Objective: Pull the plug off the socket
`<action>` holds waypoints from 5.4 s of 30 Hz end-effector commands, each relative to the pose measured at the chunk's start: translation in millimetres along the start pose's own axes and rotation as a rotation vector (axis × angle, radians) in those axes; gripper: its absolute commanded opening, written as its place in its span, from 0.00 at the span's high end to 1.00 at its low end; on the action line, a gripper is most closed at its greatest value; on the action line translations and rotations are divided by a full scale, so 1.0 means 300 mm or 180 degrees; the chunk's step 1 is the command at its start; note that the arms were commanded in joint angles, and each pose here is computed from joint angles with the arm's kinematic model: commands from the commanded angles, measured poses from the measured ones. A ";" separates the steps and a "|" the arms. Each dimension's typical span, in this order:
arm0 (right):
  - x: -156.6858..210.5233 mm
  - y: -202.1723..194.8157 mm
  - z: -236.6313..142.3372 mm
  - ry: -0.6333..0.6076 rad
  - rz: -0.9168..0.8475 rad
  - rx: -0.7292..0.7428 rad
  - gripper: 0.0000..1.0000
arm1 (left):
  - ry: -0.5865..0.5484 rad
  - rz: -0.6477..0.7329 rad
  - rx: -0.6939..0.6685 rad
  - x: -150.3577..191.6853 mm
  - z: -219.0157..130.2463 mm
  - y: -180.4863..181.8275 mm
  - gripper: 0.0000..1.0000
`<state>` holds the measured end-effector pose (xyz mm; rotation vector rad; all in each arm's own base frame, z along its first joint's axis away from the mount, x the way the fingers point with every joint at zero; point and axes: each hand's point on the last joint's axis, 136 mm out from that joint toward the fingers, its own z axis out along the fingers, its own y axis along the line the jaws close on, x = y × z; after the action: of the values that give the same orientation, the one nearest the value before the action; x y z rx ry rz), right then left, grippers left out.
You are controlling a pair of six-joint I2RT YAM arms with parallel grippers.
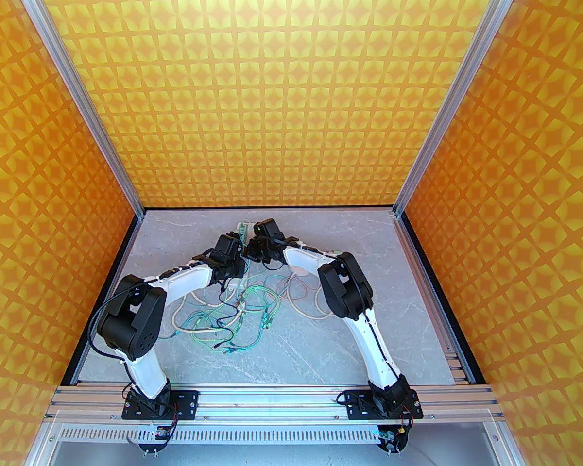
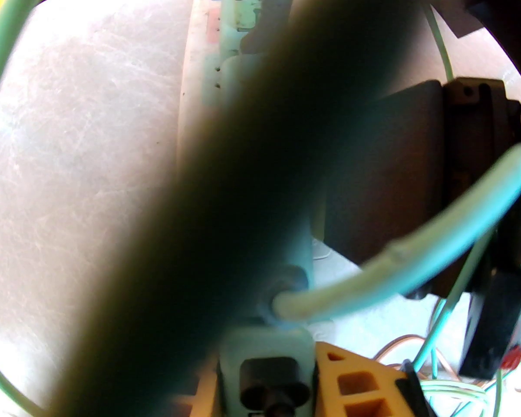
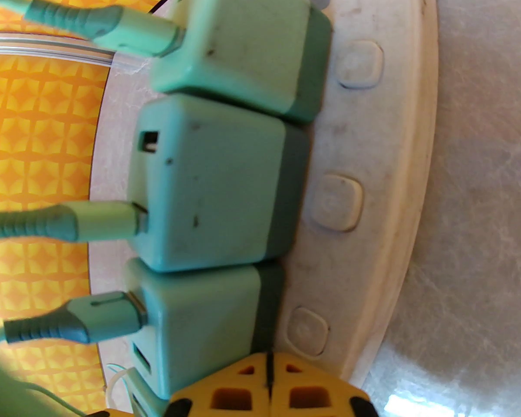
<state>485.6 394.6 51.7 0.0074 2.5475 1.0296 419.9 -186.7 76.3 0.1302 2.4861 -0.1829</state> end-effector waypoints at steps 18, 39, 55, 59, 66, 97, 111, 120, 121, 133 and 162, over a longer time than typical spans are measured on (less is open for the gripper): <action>0.109 -0.233 0.014 0.0258 0.0058 0.0883 1.00 | 0.0028 0.0147 0.0076 -0.033 -0.129 -0.056 0.81; 0.087 -0.220 -0.011 0.0198 -0.0004 0.0925 1.00 | -0.0315 -0.0149 -0.0089 -0.036 -0.456 0.064 0.84; 0.072 -0.200 -0.019 0.0166 -0.0024 0.0885 1.00 | -0.0885 -0.0842 -0.0405 -0.050 -0.751 0.330 0.86; 0.071 -0.201 -0.025 0.0158 -0.0040 0.0898 1.00 | -0.0917 -0.1211 -0.0707 -0.028 -0.775 0.471 0.88; 0.071 -0.197 -0.024 0.0158 -0.0037 0.0879 1.00 | -0.0787 -0.1608 -0.1014 0.010 -0.710 0.610 0.88; 0.074 -0.157 -0.038 0.0139 -0.0102 0.0683 1.00 | -0.0021 -0.2510 -0.1481 0.056 -0.237 0.979 0.86; 0.063 -0.135 -0.060 0.0112 -0.0171 0.0649 0.96 | 0.0278 -0.2599 -0.1340 0.150 -0.142 0.945 0.41; 0.014 -0.056 -0.111 -0.0007 -0.0308 0.0506 0.93 | -0.0130 -0.2681 -0.1292 0.040 -0.340 0.902 0.01; 0.010 -0.046 -0.117 -0.0016 -0.0317 0.0487 0.93 | -0.0210 -0.2697 -0.1278 0.026 -0.370 0.898 0.01; -0.001 -0.018 -0.133 -0.0061 -0.0306 0.0400 0.93 | -0.0405 -0.2394 -0.1223 -0.026 -0.471 0.872 0.00; 0.010 0.036 -0.215 -0.0138 -0.0397 0.0218 0.93 | 0.1494 -0.1573 -0.1103 0.234 -0.181 0.860 0.01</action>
<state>457.7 360.0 73.9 -0.0874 2.5689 0.8427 387.5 92.2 43.7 -0.6957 2.8686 0.1320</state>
